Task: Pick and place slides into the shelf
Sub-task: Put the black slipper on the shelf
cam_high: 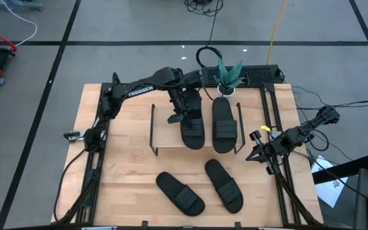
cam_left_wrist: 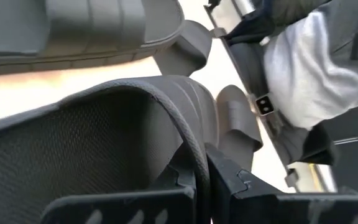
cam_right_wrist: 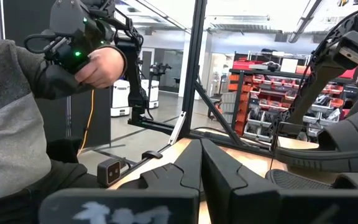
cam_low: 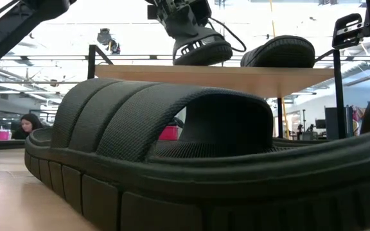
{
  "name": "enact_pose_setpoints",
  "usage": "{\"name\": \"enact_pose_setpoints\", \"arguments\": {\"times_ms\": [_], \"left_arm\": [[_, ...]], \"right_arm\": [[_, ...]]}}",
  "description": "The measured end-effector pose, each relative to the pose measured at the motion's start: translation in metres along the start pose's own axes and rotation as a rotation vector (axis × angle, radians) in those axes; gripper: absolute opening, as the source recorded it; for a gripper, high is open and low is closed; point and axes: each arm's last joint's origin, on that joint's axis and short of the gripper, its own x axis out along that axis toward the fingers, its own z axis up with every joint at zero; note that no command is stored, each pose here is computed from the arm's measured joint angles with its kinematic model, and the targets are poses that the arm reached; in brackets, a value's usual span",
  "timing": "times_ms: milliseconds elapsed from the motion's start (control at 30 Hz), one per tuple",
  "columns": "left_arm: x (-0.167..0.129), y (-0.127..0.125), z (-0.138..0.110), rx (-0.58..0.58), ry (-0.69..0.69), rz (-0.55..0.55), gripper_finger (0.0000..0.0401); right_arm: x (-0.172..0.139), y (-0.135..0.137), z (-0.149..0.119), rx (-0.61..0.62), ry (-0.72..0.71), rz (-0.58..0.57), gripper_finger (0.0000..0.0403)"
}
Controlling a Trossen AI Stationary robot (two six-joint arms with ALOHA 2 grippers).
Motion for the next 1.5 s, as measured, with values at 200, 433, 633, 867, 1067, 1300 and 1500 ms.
{"name": "enact_pose_setpoints", "arguments": {"times_ms": [200, 433, 633, 867, 1067, 1300, 1500], "left_arm": [[0.008, -0.002, 0.006, 0.034, 0.044, 0.121, 0.0014], [0.010, -0.002, 0.008, 0.061, 0.050, 0.156, 0.0073], [0.013, -0.002, 0.011, 0.064, 0.064, 0.210, 0.0143], [0.019, -0.005, 0.013, 0.069, 0.102, 0.283, 0.0222], [0.022, -0.005, 0.017, 0.060, 0.081, 0.306, 0.0270], [0.022, -0.005, 0.018, 0.068, 0.076, 0.313, 0.0291], [0.019, -0.010, 0.023, 0.104, 0.052, 0.354, 0.0292]], "right_arm": [[0.000, 0.000, 0.000, 0.000, 0.000, 0.000, 0.0000], [0.000, 0.000, 0.000, 0.000, 0.000, 0.000, 0.0000], [0.000, 0.000, 0.000, 0.003, 0.000, 0.000, 0.0000], [0.000, 0.000, 0.000, 0.003, 0.001, 0.000, 0.0000], [0.000, 0.000, 0.000, 0.004, 0.001, 0.000, 0.0000], [0.000, 0.000, 0.000, 0.004, 0.002, 0.000, 0.0000], [0.000, 0.000, -0.001, 0.003, 0.008, 0.001, 0.0000]]}}
